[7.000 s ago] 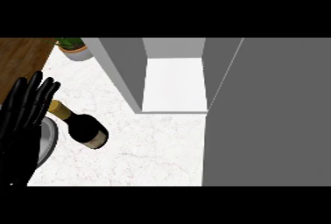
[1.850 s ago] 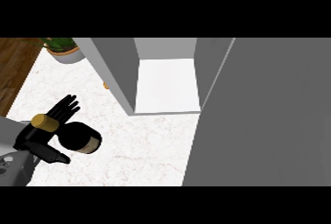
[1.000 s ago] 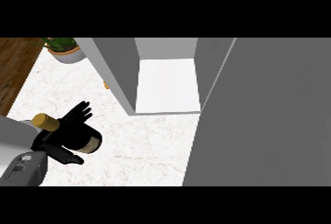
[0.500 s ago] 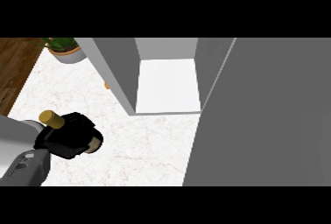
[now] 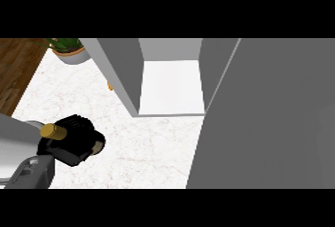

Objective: Pick up the wine, place it into the cabinet and close the cabinet

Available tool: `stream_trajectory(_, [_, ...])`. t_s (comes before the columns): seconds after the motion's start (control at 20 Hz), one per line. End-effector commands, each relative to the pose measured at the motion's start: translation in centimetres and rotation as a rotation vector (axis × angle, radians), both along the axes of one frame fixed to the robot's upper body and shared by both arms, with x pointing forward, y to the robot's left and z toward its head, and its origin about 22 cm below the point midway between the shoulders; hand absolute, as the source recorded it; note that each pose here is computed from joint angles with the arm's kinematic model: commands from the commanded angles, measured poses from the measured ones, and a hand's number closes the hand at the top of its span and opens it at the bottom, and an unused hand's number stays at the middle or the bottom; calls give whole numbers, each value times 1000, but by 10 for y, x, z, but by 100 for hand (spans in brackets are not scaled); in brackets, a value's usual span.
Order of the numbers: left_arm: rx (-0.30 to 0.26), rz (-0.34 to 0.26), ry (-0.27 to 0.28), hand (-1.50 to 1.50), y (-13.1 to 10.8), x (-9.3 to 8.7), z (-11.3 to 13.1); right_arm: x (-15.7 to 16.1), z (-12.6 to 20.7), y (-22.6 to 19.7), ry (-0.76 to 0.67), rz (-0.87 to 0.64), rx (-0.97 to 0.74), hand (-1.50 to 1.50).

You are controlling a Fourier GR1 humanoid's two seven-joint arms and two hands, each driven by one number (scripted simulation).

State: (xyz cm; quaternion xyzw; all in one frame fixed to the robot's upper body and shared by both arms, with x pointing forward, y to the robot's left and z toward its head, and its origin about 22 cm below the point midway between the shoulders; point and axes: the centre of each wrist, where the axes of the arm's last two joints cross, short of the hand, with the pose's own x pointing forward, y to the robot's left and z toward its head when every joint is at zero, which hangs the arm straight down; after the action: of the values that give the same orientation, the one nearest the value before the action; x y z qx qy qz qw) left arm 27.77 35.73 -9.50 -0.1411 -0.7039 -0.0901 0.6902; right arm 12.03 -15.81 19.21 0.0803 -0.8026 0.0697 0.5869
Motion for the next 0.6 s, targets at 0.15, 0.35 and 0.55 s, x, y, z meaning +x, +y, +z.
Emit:
stream_trajectory(0.15, [-106,197,-113,150,-54,-46,-44,-22,17,-10,-60,-1,49,-150])
stream_trajectory(0.35, [-150,146,-111,150,-68,-34,-29,-36,18,-13,-64,-12,53,-150])
stream_trajectory(0.55, [-188,89,-119,150,-96,-35,-19,-23,19,-15,-60,-15,37,-150])
